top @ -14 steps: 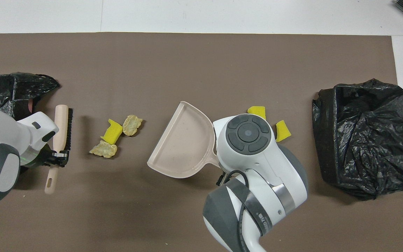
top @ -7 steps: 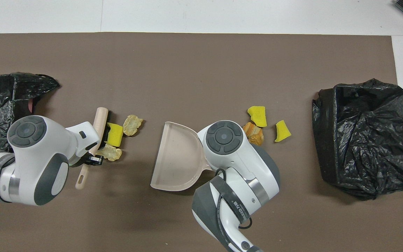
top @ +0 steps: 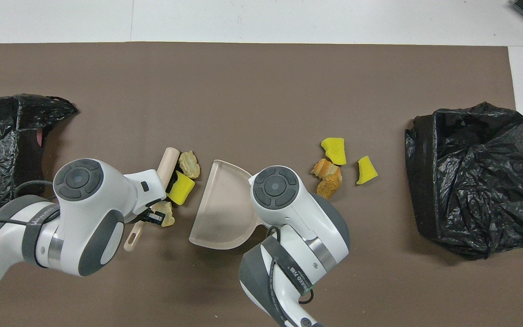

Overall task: Sweep and dump trash in bin
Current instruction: 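Sweep the sponge and bread pieces into the dustpan with the left gripper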

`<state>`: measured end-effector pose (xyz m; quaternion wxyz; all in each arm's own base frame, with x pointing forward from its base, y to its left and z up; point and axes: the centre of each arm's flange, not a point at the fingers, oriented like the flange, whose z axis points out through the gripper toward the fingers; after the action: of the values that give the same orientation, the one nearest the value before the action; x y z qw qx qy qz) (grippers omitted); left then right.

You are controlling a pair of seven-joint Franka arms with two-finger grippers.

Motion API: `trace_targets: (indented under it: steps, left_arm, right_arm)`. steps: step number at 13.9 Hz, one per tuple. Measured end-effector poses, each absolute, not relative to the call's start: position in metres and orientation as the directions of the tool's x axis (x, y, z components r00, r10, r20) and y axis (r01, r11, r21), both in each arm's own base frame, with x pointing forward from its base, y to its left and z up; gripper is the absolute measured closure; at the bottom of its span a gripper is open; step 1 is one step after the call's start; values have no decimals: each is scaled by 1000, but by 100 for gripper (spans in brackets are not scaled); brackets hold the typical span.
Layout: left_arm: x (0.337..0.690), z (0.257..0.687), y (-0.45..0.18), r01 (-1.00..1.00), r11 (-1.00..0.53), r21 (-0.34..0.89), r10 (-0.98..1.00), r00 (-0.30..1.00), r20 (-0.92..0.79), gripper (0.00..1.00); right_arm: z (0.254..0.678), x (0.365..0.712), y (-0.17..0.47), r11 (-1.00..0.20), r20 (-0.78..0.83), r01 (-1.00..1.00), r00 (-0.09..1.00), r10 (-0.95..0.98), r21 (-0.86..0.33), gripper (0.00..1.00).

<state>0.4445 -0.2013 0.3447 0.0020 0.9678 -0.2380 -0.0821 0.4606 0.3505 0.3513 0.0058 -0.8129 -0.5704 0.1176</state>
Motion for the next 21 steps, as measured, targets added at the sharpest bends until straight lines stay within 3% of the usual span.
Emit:
trace_targets:
  steps: [4,6,12,16,21]
  left_arm:
    - [406,353,-258,-543,-835,87,-549,813,-194,74]
    - [406,370,-269,-520,-848,105,-530,824,-200,74]
    - [427,416,-221,-141,-989,38,-146,952,-271,74]
    - [412,394,-174,79,-995,-58,93,940,-329,74]
    - [377,350,-157,72,-996,-60,87,943,-322,74]
  right_arm:
    - [350,459,351,-362,-189,921,334,923,-142,68]
    - [350,459,351,-363,-189,921,335,923,-142,68]
    - [350,459,351,-363,-189,921,335,923,-142,68]
    - [350,459,351,-363,-189,921,335,923,-142,68]
    - [350,459,351,-363,-190,921,335,923,-142,68]
